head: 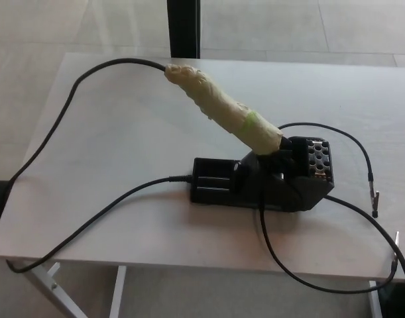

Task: Use the left hand of the robot to grab the soldering gun kept on the middle of the table and pull it out of its base and keep it on the left side of the base

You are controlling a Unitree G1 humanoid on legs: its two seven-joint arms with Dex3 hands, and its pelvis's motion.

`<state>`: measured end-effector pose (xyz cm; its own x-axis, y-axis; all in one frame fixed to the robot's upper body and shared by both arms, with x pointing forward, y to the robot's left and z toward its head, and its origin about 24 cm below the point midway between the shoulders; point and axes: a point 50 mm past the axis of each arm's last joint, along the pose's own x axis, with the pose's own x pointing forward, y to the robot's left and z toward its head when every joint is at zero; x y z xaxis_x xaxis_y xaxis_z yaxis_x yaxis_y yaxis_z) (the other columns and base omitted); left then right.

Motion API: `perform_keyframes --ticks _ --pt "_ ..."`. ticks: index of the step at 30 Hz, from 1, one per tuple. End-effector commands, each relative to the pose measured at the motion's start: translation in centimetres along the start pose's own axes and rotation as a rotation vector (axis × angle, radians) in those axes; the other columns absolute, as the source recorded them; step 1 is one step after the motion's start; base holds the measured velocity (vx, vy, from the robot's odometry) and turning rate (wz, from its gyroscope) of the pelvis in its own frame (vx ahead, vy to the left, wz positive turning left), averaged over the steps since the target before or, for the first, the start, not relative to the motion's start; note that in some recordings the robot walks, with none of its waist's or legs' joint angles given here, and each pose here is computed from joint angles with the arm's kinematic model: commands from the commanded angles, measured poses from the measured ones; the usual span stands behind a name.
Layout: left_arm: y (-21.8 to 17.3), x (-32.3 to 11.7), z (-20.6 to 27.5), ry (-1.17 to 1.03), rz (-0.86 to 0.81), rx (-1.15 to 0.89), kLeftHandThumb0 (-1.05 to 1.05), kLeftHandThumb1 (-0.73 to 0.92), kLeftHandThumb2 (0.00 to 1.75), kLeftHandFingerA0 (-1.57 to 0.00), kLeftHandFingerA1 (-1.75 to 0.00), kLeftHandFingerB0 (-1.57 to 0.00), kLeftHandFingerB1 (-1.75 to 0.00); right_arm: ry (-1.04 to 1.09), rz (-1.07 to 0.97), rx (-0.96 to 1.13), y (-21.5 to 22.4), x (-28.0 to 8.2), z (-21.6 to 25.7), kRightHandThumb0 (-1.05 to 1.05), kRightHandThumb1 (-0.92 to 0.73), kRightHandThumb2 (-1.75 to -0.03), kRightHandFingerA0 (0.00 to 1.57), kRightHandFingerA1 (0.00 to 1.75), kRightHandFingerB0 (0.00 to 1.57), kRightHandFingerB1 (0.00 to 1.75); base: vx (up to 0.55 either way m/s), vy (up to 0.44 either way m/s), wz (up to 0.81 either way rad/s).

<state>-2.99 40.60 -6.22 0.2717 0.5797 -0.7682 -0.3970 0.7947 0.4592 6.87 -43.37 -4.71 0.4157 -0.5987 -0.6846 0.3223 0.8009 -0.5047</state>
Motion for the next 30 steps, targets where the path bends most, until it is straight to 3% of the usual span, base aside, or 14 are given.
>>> perform_keyframes --ticks 1,8,10,11,15,18,19,21,22,23,26,28,29,30 --pt "0.7 0.3 2.3 -0.061 0.010 -0.099 -0.56 0.69 0.61 -0.86 -0.70 -0.63 -0.60 -0.078 0.011 0.074 -1.6 -0.1 1.4 -1.05 -0.35 -1.21 0.76 1.29 0.00 0.92 0.00 0.000 0.00" --pt "-0.8 1.0 7.4 -0.229 -0.037 -0.023 -0.61 0.70 0.61 -0.89 -0.64 -0.72 -0.53 -0.076 0.032 0.101 -1.2 0.0 1.3 -1.05 -0.33 -1.21 0.73 1.31 0.00 0.92 0.00 0.000 0.00" --pt "-2.8 0.2 13.6 -0.387 -0.065 -0.040 -0.60 0.68 0.61 -0.96 -0.59 -0.77 -0.49 -0.074 0.024 0.074 -1.2 0.1 1.4 -0.66 -0.02 -1.00 1.06 1.27 0.07 0.81 0.00 0.000 0.00" --pt "-3.8 -0.3 17.7 -0.485 -0.088 -0.050 -0.61 0.68 0.61 -0.96 -0.57 -0.79 -0.50 -0.075 0.021 0.063 -1.2 0.1 1.4 -1.05 -0.36 -1.21 0.82 1.30 0.03 0.97 0.00 0.000 0.00" --pt "-5.5 -3.8 27.0 -0.750 -0.142 -0.035 -0.61 0.72 0.62 -0.82 -0.55 -0.65 -0.44 -0.080 0.027 0.074 -1.3 0.1 1.5 -1.05 -0.34 -1.19 0.82 1.31 0.04 0.97 0.00 0.000 0.03" --pt "-7.8 -10.1 34.7 -1.033 -0.215 0.151 -0.40 0.79 0.62 -0.58 -0.59 -0.42 -0.47 -0.088 0.026 0.071 -1.4 0.0 1.6 -1.05 -0.36 -1.21 0.82 1.33 0.03 0.97 0.00 0.000 0.00" --pt "-8.9 -11.6 36.2 -1.079 -0.214 0.210 -0.37 0.77 0.61 -0.58 -0.57 -0.43 -0.46 -0.086 0.023 0.081 -1.5 0.0 1.7 -1.05 -0.46 -1.00 0.76 1.50 0.00 1.34 0.00 0.000 0.00" --pt "-11.1 -14.0 37.8 -1.217 -0.184 0.437 -0.34 0.76 0.62 -0.58 -0.59 -0.48 -0.49 -0.083 0.016 0.073 -1.6 0.1 1.8 -0.67 -0.03 -1.01 1.04 1.27 0.07 0.81 0.00 0.000 0.00" --pt "-12.4 -14.7 38.2 -1.248 -0.182 0.543 -0.37 0.71 0.60 -0.56 -0.59 -0.51 -0.48 -0.083 0.014 0.071 -1.6 0.1 1.8 -1.05 -0.41 -1.05 0.75 1.47 0.00 1.47 0.00 0.000 0.00" --pt "-13.9 -15.6 38.6 -1.281 -0.179 0.666 -0.43 0.70 0.60 -0.58 -0.58 -0.50 -0.47 -0.083 0.016 0.073 -1.6 0.1 1.9 -1.05 -0.40 -1.27 0.89 1.33 0.00 0.95 0.00 0.000 0.00" --pt "-16.8 -17.3 38.9 -1.366 -0.148 0.921 -0.47 0.71 0.61 -0.61 -0.58 -0.50 -0.47 -0.087 0.027 0.057 -1.6 0.1 1.9 -1.05 -0.46 -0.99 0.71 1.54 0.00 1.41 0.00 0.000 0.00" --pt "-18.1 -18.2 39.0 -1.395 -0.152 1.005 -0.48 0.71 0.61 -0.60 -0.55 -0.50 -0.46 -0.088 0.026 0.058 -1.6 0.1 1.9 -1.05 -0.46 -1.00 0.71 1.52 0.00 1.39 0.00 0.000 0.00" --pt "-19.8 -19.3 38.9 -1.444 -0.164 1.103 -0.51 0.70 0.61 -0.60 -0.58 -0.54 -0.47 -0.089 0.028 0.055 -1.6 0.0 1.9 -0.69 -0.03 -1.01 1.01 1.27 0.05 0.80 0.00 0.000 0.00" --pt "-21.5 -20.4 38.5 -1.528 -0.153 1.222 -0.52 0.69 0.61 -0.62 -0.60 -0.55 -0.47 -0.093 0.026 0.058 -1.6 0.0 1.9 -1.05 -0.35 -1.19 0.79 1.33 0.09 1.01 0.00 0.000 0.00"
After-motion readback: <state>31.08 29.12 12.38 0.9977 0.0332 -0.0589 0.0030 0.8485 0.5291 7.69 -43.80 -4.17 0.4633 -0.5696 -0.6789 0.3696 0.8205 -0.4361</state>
